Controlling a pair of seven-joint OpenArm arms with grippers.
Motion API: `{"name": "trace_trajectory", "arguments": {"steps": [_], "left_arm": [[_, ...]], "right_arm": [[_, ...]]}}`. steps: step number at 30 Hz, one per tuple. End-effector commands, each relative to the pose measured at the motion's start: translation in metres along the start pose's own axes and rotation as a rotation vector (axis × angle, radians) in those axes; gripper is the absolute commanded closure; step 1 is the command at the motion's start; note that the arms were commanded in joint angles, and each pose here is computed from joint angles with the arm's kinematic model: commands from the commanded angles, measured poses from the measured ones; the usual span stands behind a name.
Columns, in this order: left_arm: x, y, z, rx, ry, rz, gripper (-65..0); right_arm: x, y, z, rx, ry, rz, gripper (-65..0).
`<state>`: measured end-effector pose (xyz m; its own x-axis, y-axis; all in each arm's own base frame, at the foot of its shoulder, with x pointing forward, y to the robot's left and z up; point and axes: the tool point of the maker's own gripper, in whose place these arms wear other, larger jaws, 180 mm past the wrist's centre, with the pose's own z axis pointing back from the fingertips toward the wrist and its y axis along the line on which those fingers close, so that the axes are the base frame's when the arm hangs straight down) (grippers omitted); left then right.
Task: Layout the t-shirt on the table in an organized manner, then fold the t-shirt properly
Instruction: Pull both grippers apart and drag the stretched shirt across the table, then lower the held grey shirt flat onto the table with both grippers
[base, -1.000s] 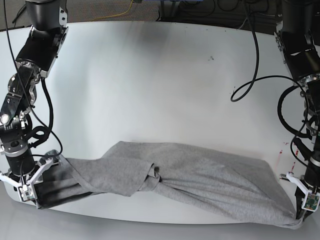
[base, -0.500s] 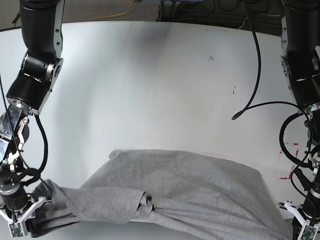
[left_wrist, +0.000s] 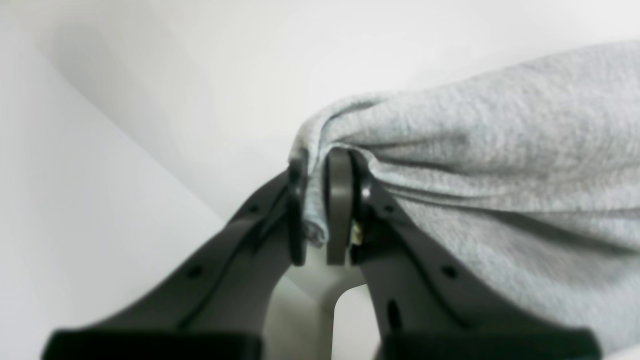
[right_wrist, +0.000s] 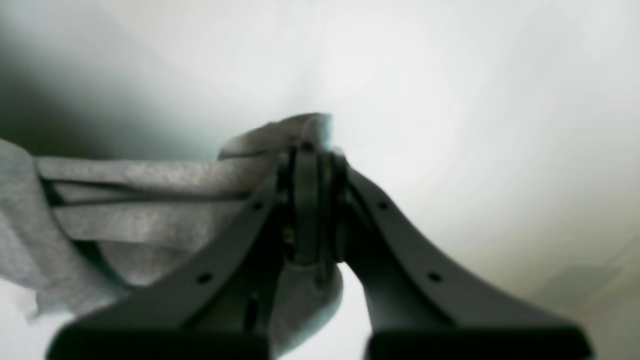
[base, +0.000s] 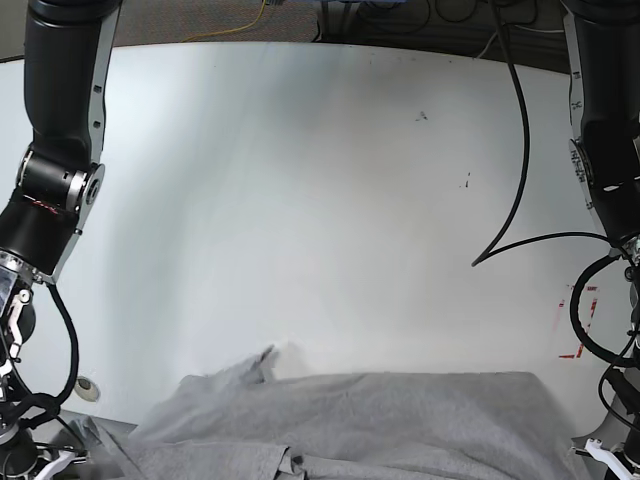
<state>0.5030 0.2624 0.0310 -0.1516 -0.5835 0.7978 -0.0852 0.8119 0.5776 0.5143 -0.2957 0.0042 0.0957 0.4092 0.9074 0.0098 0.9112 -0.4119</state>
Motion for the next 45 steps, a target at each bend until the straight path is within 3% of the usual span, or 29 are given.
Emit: {"name": "trace_trajectory", "arguments": {"steps": [1, 11, 23, 37, 45], "left_arm": [[0.040, 0.024, 0.007, 0.063, -0.108, -0.017, 0.0], [0.066, 0.037, 0.032, 0.117, -0.119, -0.082, 0.0], [0.040, 0.032, 0.061, 0.142, -0.070, -0.084, 0.0], [-0.022, 0.020, 0.096, 0.117, 0.060, -0.103, 0.0], [-0.051, 0.016, 0.114, 0.088, 0.133, -0.128, 0.0]], "right_arm": [[0.036, -0.024, 0.017, -0.067, -0.089, 0.019, 0.0], [0.047, -0.030, 0.058, -0.145, -0.107, 0.095, 0.0], [0.038, -0.008, 0.103, -0.192, -0.104, 0.190, 0.0], [-0.035, -0.037, 0.125, -0.265, 0.032, 0.101, 0.0], [-0.064, -0.037, 0.136, -0.210, 0.060, 0.039, 0.0]]}}
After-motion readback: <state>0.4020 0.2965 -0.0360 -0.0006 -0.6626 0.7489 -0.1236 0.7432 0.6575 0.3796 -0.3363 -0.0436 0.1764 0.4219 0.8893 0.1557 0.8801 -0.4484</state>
